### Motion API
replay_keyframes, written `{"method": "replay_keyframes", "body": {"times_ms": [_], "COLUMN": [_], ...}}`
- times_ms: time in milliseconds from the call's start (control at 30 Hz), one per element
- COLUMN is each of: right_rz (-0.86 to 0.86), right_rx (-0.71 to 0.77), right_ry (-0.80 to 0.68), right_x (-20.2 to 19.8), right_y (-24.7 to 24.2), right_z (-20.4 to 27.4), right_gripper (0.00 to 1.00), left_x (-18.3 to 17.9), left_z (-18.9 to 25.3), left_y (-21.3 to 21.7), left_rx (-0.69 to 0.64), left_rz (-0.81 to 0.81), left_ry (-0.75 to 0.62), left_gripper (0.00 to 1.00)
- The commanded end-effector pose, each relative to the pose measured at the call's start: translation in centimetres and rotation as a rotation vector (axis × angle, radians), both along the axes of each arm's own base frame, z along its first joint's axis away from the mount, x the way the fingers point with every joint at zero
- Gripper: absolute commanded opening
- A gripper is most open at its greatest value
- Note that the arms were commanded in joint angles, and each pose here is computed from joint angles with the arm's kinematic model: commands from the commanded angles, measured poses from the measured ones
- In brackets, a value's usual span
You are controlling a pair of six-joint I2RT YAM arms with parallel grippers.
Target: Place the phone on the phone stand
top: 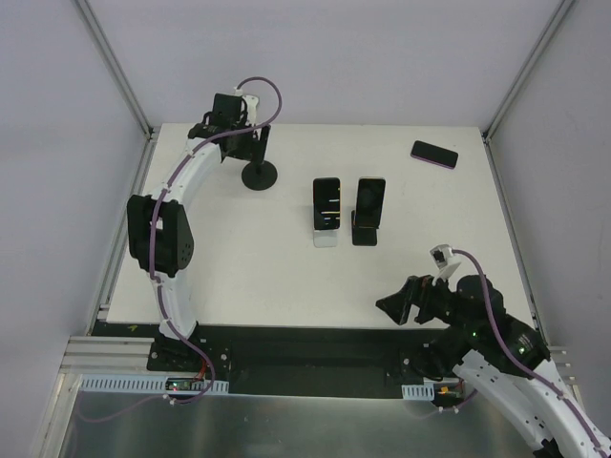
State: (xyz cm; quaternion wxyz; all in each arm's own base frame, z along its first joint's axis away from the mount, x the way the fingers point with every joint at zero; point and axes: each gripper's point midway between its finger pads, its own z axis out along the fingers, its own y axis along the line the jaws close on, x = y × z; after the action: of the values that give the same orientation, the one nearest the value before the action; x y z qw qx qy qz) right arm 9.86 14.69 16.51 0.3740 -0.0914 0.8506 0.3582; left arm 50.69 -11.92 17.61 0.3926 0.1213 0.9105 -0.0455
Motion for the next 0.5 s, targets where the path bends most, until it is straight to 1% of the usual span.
{"method": "replay_keyframes", "body": {"times_ms": [0, 200, 333, 467], "right_rz": [-0.084, -0.146, -0.164, -0.161], "right_rx": [0.018, 0.044, 0.036, 0.026], "right_ry": [0.002, -0.02, -0.024, -0.008], "right_x": [-0.2, -0.2, 0.0, 0.0], "right_y": [-1.4, -2.5, -2.8, -2.7], "right_z": [0.6, 1.3, 1.5, 1.1], "right_gripper": [0.96, 0.96, 0.96, 0.96], "left_x": [2.4, 3.9, 3.7, 3.3], "left_z": [2.9, 1.8, 1.5, 2.0], "left_y": [0.6, -0.8, -2.1, -2.7], "left_rx": [0.03, -0.013, -0.055, -0.073], "left_rz": [0.024, 0.011, -0.01, 0.018], "left_ry": [-0.102, -0.088, -0.072, -0.075], "left_gripper": [0.99, 0.99, 0.99, 0.99]}}
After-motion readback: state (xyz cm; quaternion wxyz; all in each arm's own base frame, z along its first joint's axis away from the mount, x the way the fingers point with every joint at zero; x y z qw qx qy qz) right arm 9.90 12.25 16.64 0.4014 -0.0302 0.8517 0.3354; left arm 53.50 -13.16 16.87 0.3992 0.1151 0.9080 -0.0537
